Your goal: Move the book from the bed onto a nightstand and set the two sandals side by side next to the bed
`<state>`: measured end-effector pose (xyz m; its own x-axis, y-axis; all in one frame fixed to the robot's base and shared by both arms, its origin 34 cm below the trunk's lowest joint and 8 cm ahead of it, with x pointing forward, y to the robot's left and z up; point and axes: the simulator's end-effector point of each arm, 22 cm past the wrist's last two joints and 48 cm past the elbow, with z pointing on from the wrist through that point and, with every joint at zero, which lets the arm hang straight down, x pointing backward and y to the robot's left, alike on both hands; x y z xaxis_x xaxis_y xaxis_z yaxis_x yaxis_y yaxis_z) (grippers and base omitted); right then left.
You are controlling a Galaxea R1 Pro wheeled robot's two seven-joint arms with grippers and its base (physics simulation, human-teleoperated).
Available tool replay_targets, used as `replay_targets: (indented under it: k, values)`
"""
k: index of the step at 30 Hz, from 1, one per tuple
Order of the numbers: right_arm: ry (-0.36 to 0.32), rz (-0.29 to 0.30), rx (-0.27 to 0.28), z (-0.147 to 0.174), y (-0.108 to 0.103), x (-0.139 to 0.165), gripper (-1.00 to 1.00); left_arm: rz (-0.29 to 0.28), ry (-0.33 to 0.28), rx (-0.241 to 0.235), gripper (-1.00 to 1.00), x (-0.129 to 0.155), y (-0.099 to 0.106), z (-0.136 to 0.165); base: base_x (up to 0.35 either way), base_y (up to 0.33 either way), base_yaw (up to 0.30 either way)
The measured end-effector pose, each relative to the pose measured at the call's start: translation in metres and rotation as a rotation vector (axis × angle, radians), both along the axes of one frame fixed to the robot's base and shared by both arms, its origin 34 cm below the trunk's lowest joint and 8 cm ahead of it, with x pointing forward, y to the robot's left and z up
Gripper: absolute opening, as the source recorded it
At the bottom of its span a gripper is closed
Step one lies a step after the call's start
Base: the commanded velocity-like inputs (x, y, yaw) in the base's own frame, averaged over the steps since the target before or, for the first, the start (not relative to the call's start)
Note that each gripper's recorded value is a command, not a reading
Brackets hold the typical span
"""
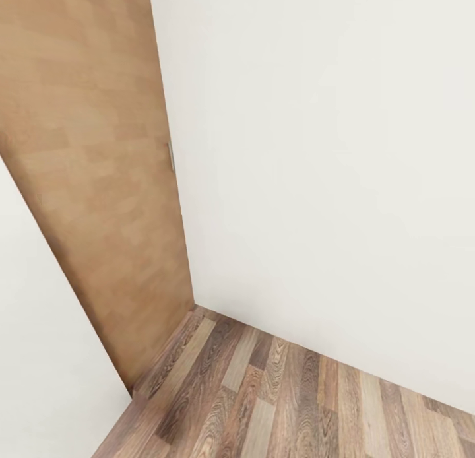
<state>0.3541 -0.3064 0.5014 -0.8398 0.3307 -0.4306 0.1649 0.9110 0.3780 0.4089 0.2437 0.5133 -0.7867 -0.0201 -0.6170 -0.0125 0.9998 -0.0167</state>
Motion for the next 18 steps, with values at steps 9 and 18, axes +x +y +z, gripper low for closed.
replay_targets:
  k: [9,18]
  values:
    - [-0.001,0.000,0.002,0.0001,0.0012,0.0000,1.00,0.000,-0.001,0.000,1.00,-0.0001,0.0000,0.0002,0.093,0.000,-0.009]
    - [-0.001,0.000,0.002,0.0001,0.0013,-0.0002,1.00,0.000,-0.001,0.000,1.00,-0.0001,0.0000,0.0003,0.300,0.000,0.000]
